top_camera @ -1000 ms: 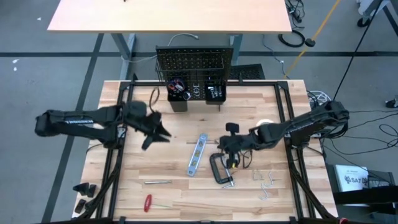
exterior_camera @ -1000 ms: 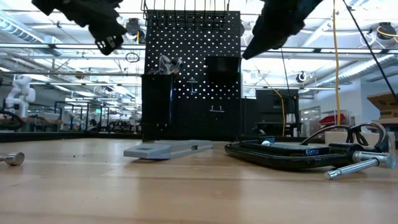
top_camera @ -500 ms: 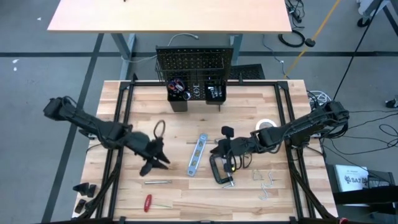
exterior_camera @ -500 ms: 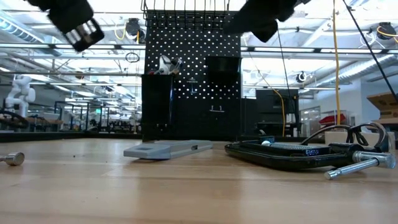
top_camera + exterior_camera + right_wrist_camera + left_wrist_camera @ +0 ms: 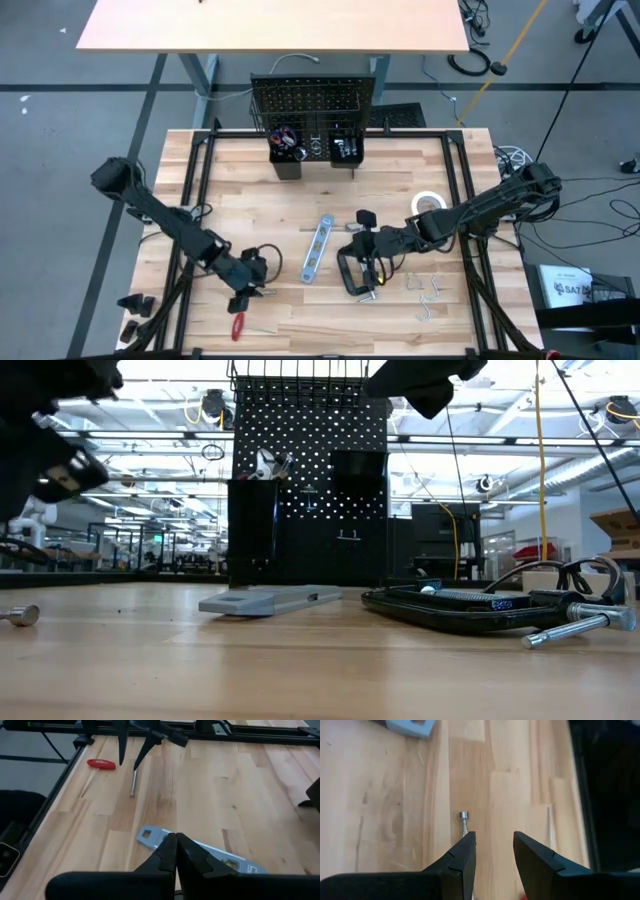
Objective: Hang tools onto peg board
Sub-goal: Put the magnetic puller pen tool into the left black bin on the peg board
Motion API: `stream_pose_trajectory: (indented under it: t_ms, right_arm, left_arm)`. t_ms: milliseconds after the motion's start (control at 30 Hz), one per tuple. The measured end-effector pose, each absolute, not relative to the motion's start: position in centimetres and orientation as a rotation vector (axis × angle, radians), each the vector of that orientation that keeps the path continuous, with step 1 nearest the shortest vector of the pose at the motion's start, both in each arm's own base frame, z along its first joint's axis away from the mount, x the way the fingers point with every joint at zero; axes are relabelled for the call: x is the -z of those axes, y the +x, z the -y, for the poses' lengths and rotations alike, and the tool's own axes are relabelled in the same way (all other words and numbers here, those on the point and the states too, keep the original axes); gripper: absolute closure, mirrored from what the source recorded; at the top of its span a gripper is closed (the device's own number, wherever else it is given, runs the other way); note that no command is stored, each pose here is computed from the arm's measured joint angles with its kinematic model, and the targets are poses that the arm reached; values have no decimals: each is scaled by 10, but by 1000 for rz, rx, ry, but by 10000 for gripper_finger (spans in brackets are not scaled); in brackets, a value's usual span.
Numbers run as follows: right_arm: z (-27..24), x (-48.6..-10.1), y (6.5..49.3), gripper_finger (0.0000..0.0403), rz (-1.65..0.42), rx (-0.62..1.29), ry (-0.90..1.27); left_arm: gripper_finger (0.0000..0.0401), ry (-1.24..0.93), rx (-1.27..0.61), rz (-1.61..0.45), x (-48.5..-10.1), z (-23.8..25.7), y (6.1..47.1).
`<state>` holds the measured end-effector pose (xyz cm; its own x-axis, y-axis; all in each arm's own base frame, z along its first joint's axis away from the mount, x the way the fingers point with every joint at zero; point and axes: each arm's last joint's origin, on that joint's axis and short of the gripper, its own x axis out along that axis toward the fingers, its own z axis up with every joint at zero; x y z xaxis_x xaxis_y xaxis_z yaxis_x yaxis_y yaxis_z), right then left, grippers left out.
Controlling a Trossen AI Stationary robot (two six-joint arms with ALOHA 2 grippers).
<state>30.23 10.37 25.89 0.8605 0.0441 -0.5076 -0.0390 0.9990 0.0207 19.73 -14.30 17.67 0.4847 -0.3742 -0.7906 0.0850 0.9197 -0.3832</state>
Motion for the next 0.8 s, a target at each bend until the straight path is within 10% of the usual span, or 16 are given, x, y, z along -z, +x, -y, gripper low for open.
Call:
stream_pose_trajectory:
  t_ms: [800]
  right_arm:
    - [-103, -256, 301, 403, -563, -39, -15]
  left_arm:
    - [276, -201, 216, -1126, -140, 164, 196]
